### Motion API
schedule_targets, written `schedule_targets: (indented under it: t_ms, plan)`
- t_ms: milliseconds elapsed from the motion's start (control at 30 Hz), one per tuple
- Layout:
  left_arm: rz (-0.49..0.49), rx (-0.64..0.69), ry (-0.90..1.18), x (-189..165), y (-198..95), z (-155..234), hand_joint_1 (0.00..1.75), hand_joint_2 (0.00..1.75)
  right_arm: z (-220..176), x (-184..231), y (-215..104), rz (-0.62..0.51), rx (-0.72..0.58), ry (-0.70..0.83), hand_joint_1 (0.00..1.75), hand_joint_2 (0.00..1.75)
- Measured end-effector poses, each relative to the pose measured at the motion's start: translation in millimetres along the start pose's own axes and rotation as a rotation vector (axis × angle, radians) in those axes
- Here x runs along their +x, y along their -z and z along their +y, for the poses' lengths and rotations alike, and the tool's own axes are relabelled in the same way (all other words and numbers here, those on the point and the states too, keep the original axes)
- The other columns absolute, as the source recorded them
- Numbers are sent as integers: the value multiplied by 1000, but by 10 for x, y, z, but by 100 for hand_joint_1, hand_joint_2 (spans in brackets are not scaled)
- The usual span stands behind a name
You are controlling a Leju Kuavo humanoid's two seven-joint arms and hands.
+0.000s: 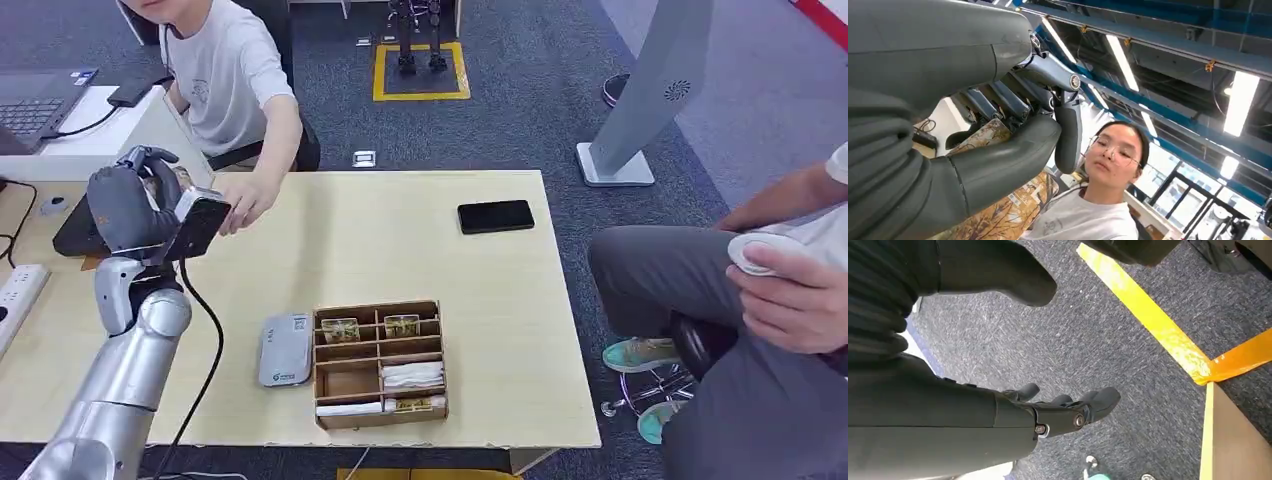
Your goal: Pass the card to the sensor for recognition and then transmit it.
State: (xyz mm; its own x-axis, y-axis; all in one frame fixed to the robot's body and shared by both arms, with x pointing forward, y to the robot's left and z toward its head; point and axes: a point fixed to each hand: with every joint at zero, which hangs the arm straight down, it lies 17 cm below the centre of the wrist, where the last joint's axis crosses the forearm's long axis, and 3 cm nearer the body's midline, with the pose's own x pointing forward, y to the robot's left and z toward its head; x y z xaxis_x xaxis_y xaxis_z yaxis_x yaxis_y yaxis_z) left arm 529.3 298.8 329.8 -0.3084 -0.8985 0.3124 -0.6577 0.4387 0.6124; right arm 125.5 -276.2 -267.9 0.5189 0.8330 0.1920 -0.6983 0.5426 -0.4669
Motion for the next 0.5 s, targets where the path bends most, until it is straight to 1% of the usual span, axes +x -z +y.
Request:
schedule_targets:
  t_ms: [167, 200, 233, 267, 500]
  plan:
    - [0, -5, 6, -17, -12, -18, 175, 175, 0, 13, 0, -6, 0, -4, 0, 175]
    - [-1, -5, 7, -17, -13, -19, 169, 175, 0, 16, 0, -8, 0, -5, 0, 175]
    - [-2, -5, 8, -14, -13, -20, 28, 175, 0, 17, 0, -9, 0, -5, 0, 175]
    - [-3, -5, 9, -12, -13, -19, 0, 175, 0, 17, 0, -9, 0, -5, 0, 175]
    - [-8, 6, 17, -8, -9, 3, 0, 175, -1, 16, 1, -9, 0, -6, 0, 175]
